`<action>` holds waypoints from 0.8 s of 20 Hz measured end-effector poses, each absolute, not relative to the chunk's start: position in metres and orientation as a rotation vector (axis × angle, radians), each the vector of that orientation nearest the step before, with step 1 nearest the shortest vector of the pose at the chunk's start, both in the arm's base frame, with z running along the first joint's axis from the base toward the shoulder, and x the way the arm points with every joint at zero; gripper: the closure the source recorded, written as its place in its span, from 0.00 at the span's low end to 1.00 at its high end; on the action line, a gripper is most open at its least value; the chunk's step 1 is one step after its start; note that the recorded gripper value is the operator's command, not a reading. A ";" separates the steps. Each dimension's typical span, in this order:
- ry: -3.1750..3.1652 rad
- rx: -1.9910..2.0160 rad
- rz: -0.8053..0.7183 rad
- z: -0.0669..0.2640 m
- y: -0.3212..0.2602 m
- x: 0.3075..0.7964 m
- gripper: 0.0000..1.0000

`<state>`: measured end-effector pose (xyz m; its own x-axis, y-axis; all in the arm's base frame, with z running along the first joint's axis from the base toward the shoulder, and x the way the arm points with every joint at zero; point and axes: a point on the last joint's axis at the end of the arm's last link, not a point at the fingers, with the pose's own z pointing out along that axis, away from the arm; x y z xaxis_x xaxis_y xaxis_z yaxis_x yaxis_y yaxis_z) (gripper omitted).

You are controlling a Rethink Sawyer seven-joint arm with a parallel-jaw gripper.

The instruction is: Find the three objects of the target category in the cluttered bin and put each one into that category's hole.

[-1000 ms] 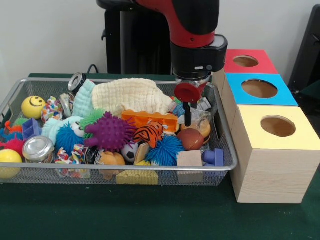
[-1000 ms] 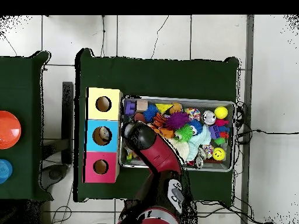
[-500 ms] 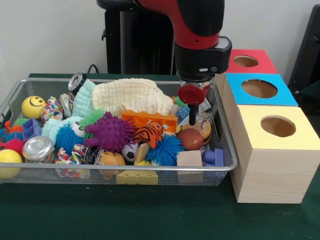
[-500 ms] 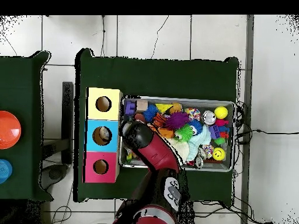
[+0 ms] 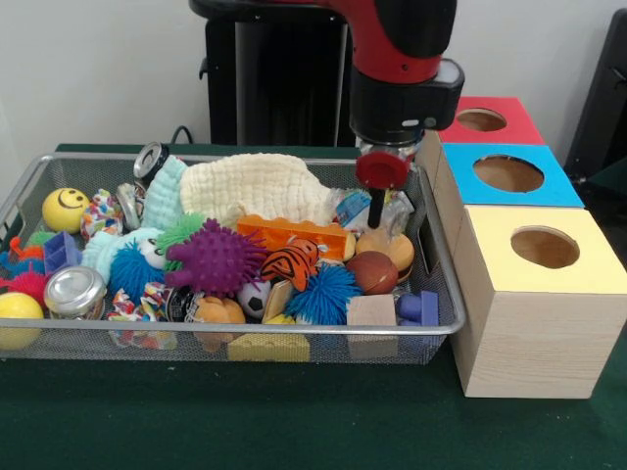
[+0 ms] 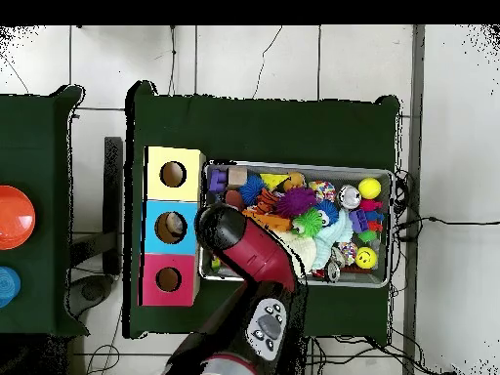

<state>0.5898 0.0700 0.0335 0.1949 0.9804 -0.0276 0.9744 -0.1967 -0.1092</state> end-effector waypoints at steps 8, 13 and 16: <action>-1.990 -2.147 0.385 0.115 0.095 0.566 1.00; -1.937 -2.086 0.491 0.186 0.091 0.569 1.00; -1.907 -2.106 0.499 0.215 0.084 0.575 1.00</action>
